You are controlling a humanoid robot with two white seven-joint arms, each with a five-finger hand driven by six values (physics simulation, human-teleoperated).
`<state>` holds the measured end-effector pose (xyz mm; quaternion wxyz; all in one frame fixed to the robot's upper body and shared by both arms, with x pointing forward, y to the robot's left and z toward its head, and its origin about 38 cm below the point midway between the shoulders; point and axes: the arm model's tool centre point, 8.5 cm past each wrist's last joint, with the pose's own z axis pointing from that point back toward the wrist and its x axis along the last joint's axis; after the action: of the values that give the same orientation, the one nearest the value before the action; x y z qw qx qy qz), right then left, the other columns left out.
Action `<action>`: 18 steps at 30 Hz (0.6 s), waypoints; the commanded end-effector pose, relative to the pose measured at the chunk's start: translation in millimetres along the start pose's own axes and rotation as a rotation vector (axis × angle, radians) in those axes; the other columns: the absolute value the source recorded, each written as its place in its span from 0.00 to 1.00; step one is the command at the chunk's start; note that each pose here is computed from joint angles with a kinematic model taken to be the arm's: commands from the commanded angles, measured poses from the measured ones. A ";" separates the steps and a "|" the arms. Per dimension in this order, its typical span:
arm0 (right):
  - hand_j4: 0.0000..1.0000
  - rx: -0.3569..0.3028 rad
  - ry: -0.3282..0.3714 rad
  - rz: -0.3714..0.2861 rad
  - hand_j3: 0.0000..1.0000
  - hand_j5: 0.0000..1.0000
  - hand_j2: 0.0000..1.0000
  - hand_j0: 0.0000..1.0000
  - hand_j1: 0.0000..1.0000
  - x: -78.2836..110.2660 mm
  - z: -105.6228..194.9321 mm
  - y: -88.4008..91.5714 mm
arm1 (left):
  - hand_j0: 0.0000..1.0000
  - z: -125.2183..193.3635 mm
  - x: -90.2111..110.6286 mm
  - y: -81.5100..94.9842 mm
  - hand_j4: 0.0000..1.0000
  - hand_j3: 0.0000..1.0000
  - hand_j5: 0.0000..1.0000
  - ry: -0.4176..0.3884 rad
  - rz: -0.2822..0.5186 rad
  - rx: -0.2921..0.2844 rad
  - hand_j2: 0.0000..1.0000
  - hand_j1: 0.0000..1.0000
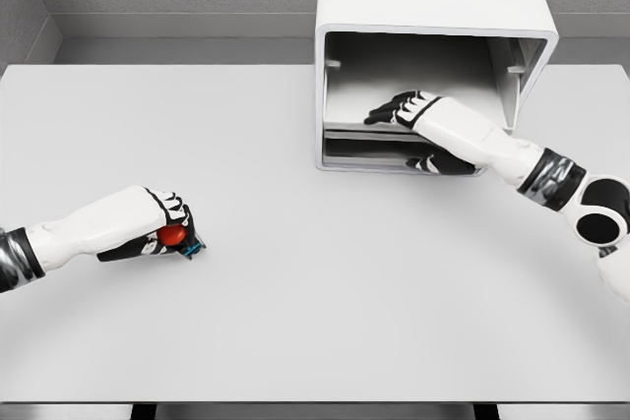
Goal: Slide open multi-storey tabletop storage cabinets and put open load switch and slide close multi-storey tabletop storage cabinets
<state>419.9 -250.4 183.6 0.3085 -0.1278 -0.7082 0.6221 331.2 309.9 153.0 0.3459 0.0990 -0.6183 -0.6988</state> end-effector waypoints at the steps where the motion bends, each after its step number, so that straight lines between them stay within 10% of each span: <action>1: 0.88 0.055 -0.025 0.055 0.88 0.88 0.88 0.88 0.88 6.6 -2.4 6.7 | 0.34 -0.1 0.1 -0.3 0.34 0.34 0.34 -0.001 0.007 0.002 0.34 0.34; 18: 0.88 0.081 -0.047 0.088 0.88 0.88 0.88 0.88 0.88 18.5 14.2 4.1 | 0.34 0.0 0.3 0.4 0.34 0.34 0.34 -0.002 0.007 0.005 0.34 0.34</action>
<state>399.5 -253.1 184.8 0.2845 -0.1267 -0.6930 0.6502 331.1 309.6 153.0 0.3456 0.0986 -0.6184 -0.6988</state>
